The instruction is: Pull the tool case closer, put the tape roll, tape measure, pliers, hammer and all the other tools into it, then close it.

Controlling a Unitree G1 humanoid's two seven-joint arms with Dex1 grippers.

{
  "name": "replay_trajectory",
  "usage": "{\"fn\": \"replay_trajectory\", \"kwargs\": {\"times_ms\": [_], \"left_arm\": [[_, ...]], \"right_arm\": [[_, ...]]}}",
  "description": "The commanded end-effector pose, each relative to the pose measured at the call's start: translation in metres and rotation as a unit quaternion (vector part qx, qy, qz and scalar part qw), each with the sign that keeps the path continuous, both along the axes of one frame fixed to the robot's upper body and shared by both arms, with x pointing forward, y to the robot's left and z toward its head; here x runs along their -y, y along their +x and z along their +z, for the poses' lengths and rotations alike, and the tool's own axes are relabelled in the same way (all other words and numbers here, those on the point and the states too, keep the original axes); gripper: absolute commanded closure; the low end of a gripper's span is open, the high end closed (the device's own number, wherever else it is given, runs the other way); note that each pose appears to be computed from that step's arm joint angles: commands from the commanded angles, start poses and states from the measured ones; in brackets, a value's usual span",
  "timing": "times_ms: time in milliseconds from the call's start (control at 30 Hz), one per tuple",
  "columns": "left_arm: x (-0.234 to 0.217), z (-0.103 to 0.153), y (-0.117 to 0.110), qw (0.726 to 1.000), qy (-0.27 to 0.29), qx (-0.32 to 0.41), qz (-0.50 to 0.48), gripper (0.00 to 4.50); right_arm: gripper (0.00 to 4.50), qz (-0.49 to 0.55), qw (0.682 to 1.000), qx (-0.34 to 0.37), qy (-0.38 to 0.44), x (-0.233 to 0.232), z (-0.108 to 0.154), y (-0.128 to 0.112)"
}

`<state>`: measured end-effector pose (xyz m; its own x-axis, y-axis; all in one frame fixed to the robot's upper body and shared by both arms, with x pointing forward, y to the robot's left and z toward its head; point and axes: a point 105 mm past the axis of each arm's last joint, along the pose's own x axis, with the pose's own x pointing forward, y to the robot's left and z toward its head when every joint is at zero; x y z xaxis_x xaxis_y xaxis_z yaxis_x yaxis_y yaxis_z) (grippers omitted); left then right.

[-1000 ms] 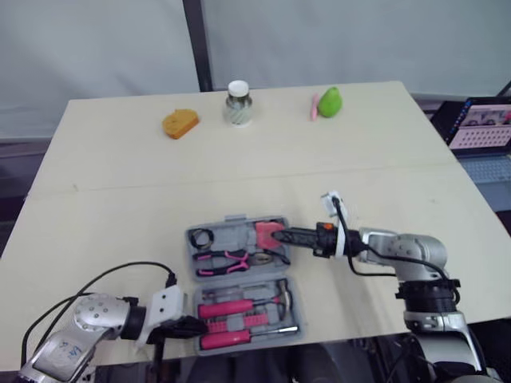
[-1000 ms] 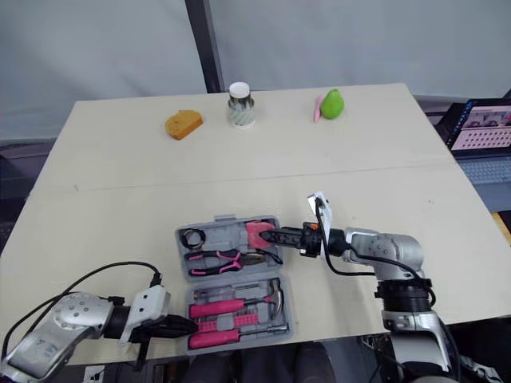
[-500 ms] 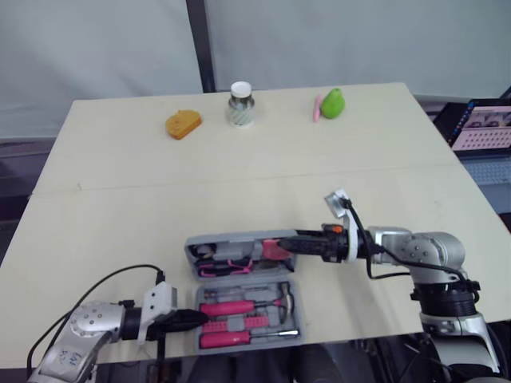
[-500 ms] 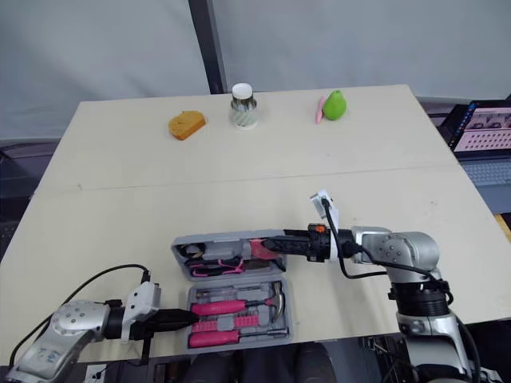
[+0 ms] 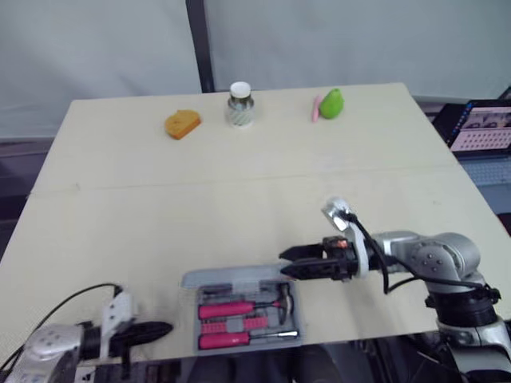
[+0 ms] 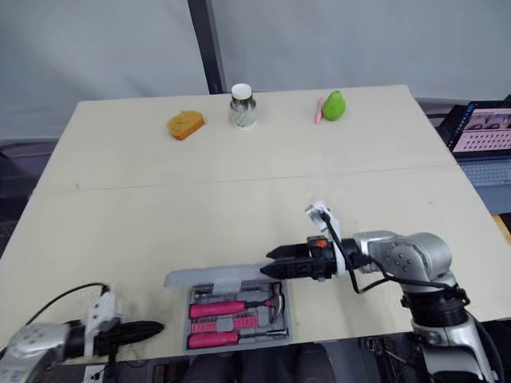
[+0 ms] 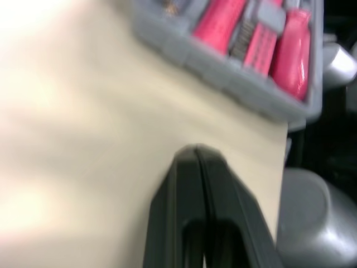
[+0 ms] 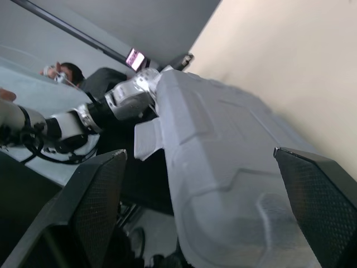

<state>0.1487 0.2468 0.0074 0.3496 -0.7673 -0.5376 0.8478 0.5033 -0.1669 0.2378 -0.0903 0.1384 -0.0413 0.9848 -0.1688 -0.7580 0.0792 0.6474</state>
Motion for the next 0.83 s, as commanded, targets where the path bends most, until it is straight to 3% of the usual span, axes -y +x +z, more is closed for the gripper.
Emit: {"fn": "replay_trajectory", "kwargs": {"times_ms": [33,233,367,467,600,800,833], "left_arm": [[-0.001,0.013,0.009,0.999,0.015,0.025,0.017,4.5],[0.011,0.049,0.047,0.995,-0.005,0.084,0.048,4.5],[0.008,0.096,0.079,0.986,-0.04,0.133,0.089,4.5],[0.002,0.112,0.086,0.983,-0.044,0.138,0.111,4.5],[-0.02,0.129,0.094,0.977,-0.024,0.15,0.151,4.5],[-0.052,0.137,0.101,0.967,0.011,0.17,0.192,4.5],[-0.054,0.136,0.102,0.966,0.015,0.17,0.196,4.24]], "right_arm": [[0.03,0.013,1.0,0.019,0.01,0.0,0.008,-0.006],[0.03,-0.051,0.997,0.06,0.011,0.021,0.014,0.007],[0.03,-0.14,0.982,0.126,-0.003,0.066,0.021,0.021],[0.03,-0.173,0.97,0.17,-0.033,0.09,0.019,0.022],[0.03,-0.227,0.94,0.219,-0.133,0.144,-0.001,0.023],[0.03,-0.272,0.907,0.24,-0.212,0.196,-0.022,0.018],[0.01,-0.275,0.905,0.24,-0.218,0.2,-0.025,0.017]]}}
